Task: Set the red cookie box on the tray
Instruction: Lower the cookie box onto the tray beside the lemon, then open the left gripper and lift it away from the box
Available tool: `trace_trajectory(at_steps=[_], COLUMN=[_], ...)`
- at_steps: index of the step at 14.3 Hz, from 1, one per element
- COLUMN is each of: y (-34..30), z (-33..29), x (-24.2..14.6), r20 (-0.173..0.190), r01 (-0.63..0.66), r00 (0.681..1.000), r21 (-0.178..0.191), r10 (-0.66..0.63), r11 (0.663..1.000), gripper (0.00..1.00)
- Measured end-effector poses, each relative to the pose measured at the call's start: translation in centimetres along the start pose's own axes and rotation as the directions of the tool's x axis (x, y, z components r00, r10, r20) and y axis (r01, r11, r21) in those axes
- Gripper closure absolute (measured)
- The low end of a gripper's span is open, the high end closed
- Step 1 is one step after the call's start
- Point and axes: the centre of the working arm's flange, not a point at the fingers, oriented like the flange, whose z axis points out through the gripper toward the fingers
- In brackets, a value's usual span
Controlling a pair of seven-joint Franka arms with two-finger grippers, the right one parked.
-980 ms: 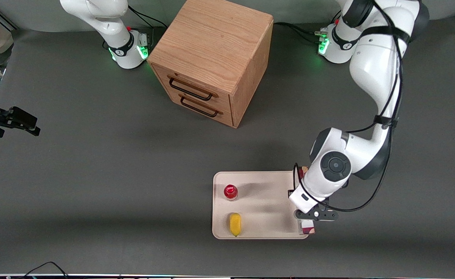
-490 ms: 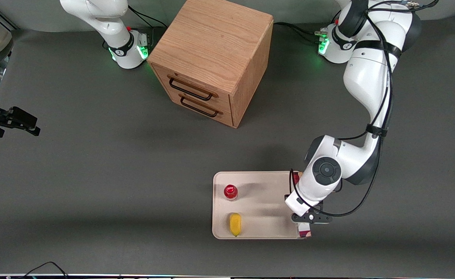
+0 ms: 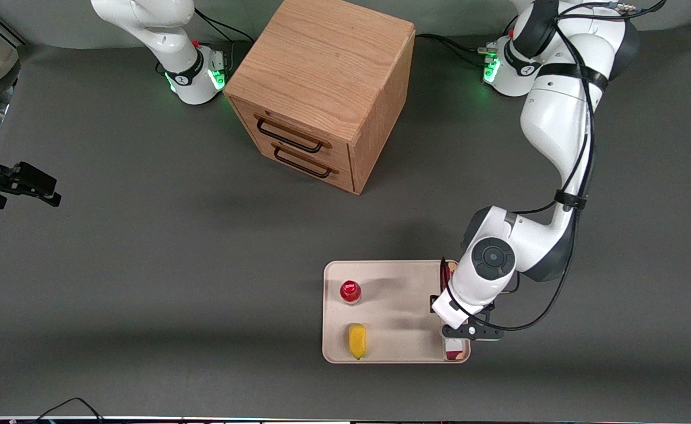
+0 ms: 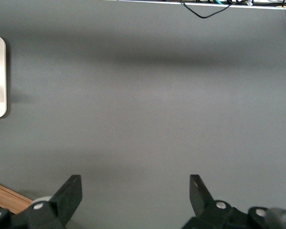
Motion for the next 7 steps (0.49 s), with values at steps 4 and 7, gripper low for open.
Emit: trace_trajectory(at_steps=[4,7], y=[-3.8,-8.9], z=[-6.7,-15.3], x=[1.9,2.9], r20=[0.011,0.025], r01=[-0.042,-0.029], r00=[0.999,0.999], r21=[0.05,0.056], r10=[0.042,0.028], r11=[0.998,0.998], gripper=[0.0,0.0])
